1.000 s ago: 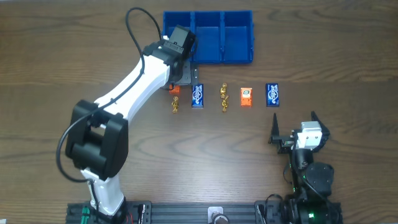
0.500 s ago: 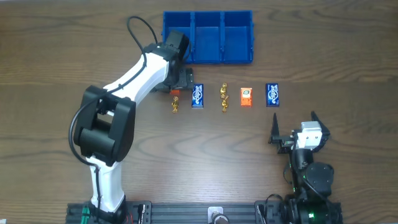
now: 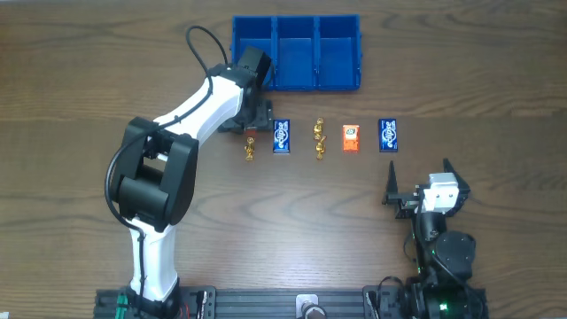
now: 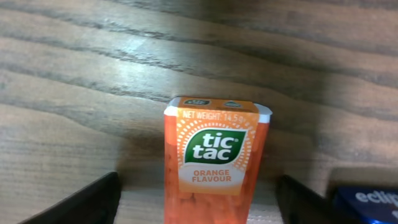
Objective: Sort Candies Into Trays
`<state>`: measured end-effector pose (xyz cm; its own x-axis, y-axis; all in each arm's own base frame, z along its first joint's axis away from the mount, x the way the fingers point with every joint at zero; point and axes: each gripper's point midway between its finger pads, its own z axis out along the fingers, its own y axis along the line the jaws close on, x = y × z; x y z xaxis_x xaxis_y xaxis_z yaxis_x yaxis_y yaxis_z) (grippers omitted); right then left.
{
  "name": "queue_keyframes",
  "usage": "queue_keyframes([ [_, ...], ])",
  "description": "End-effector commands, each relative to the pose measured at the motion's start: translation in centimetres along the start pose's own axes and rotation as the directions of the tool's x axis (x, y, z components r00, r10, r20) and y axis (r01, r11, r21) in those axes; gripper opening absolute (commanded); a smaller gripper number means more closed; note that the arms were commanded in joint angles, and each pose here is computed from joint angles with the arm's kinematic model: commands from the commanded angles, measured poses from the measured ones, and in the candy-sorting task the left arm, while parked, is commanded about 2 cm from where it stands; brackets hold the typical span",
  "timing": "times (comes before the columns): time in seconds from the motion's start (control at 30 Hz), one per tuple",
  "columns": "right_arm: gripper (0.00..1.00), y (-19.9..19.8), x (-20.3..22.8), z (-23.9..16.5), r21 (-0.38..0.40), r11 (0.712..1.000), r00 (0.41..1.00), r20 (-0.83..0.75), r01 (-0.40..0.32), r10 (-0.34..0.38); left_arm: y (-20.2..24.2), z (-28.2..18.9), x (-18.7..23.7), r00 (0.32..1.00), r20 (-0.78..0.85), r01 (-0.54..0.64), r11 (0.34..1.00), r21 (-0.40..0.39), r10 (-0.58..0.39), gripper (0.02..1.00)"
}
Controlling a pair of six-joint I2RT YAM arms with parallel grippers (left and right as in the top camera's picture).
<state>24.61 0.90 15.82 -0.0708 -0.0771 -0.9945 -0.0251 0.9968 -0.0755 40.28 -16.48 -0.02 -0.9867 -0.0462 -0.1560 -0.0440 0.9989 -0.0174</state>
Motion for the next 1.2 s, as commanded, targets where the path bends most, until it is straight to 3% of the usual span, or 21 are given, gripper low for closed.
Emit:
queue_keyframes([
  [0.03,0.998,0.0,0.1,0.0,0.0,1.0,1.0,-0.001,0.012,-0.012,0.0,0.6,-0.1,1.0,-0.006,-0.008,1.0,-0.005,0.008,0.665],
  [0.27,0.998,0.0,0.1,0.0,0.0,1.0,1.0,-0.001,0.012,-0.012,0.0,0.6,-0.1,1.0,-0.007,-0.008,1.0,-0.001,0.008,0.485],
  [0.63,0.998,0.0,0.1,0.0,-0.001,1.0,1.0,0.0,0.011,-0.011,-1.0,-1.2,-1.0,1.0,0.024,-0.005,0.999,0.043,0.004,0.358],
  [1.0,0.998,0.0,0.1,0.0,0.0,1.0,1.0,0.0,0.011,-0.011,-2.7,-12.1,-6.1,0.976,0.214,0.026,0.996,0.081,-0.043,0.318],
  [1.2,0.998,0.0,0.1,0.0,0.0,1.0,1.0,-0.001,0.012,-0.012,-3.3,-18.4,-10.6,0.922,0.382,0.024,0.995,0.094,-0.058,0.316],
])
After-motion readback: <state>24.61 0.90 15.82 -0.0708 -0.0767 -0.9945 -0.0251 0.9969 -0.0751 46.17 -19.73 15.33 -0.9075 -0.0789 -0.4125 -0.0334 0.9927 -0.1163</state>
